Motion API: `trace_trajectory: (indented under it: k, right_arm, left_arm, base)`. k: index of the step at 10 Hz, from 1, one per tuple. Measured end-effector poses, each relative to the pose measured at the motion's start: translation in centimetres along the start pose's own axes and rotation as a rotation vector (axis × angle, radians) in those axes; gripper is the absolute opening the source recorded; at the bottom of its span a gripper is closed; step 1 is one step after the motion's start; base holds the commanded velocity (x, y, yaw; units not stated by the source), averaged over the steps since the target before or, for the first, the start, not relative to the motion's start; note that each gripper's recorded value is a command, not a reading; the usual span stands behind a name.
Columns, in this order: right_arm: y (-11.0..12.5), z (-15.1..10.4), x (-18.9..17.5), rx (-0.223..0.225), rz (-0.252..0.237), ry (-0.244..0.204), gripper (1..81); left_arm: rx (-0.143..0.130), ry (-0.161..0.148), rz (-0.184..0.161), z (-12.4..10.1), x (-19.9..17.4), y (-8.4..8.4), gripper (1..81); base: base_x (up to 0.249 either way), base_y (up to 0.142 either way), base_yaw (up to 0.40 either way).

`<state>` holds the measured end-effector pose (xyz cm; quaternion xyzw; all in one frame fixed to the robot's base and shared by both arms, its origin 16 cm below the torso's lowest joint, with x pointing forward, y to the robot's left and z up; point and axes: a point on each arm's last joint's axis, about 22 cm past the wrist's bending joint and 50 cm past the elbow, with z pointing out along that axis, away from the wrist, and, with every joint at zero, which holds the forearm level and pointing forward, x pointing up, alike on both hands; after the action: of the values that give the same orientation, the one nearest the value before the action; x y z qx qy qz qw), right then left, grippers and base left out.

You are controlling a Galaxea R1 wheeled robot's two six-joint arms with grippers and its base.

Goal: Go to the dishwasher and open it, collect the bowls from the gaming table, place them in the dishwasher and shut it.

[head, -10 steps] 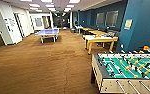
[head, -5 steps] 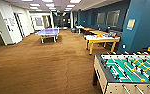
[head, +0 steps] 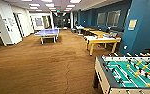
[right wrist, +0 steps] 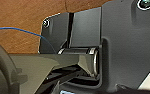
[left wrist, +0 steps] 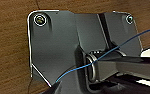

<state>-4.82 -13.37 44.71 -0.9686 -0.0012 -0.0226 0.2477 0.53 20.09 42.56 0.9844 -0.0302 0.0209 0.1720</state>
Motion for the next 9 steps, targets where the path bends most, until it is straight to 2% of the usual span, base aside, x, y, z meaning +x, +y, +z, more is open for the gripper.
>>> trace_trajectory:
  k: [7,8,9]
  right_arm:
    - [1.0,-0.1,-0.2,-0.023,0.0,0.0,81.1]
    - [0.8,-0.1,-0.9,-0.022,0.003,-0.007,81.1]
    - [1.0,-0.1,-0.5,-0.025,0.003,-0.007,81.1]
  left_arm:
    - [-0.005,0.003,0.0,0.1,0.0,0.4,81.1]
    - [-0.005,-0.009,-0.003,0.1,-1.0,0.4,81.1]
    - [-0.006,-0.007,-0.002,0.1,-0.4,0.4,81.1]
  base:
    - [0.138,0.0,0.0]
    - [0.14,0.0,0.0]
    - [0.14,0.0,0.0]
